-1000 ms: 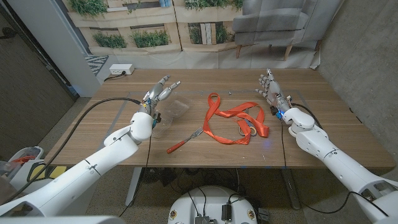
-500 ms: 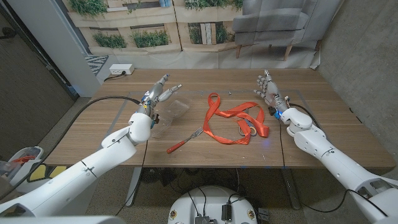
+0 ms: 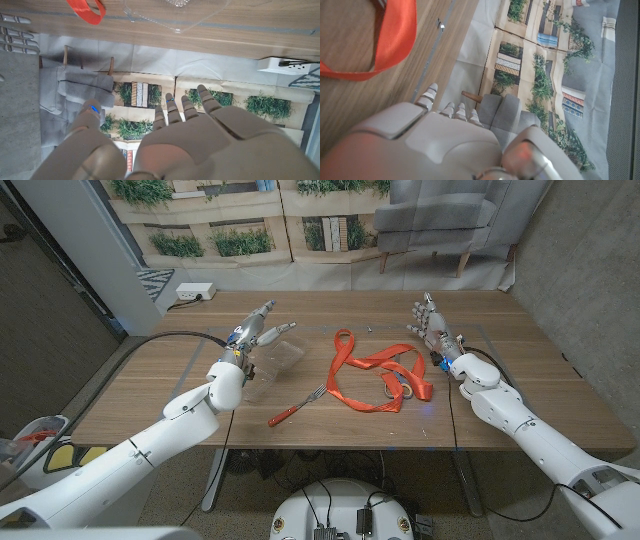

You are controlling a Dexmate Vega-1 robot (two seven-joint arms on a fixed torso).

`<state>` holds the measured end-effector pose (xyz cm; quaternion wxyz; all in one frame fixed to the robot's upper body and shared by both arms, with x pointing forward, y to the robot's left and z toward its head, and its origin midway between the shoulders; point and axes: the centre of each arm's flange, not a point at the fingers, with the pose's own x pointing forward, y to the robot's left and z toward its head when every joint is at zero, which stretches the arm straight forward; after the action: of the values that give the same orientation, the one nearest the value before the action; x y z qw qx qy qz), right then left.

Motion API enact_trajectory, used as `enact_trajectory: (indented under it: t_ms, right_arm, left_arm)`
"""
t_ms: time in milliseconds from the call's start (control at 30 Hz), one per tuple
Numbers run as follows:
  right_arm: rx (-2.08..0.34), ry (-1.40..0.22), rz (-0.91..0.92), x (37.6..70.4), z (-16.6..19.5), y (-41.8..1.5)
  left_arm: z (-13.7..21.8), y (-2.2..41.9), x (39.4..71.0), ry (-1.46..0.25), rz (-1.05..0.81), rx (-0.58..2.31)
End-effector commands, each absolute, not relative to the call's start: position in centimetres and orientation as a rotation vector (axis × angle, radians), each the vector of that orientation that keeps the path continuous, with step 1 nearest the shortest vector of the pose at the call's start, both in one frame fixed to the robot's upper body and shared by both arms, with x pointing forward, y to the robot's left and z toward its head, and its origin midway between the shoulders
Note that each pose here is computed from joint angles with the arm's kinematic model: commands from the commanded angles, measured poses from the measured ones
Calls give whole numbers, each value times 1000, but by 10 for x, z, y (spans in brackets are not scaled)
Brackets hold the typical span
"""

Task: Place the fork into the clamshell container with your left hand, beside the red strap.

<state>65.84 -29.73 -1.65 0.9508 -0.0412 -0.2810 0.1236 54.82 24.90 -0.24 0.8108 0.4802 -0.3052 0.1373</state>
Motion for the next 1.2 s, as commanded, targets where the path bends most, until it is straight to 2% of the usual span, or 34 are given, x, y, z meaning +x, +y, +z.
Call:
enact_trajectory:
  t_ms: [33,1200]
  right_arm:
    - [-104,-581,246,654,-14,-297]
    - [-151,-587,209,649,-15,-295]
  left_arm:
    - [-4,243,537,-649,357,1131]
    - [-8,233,527,-592,319,1286]
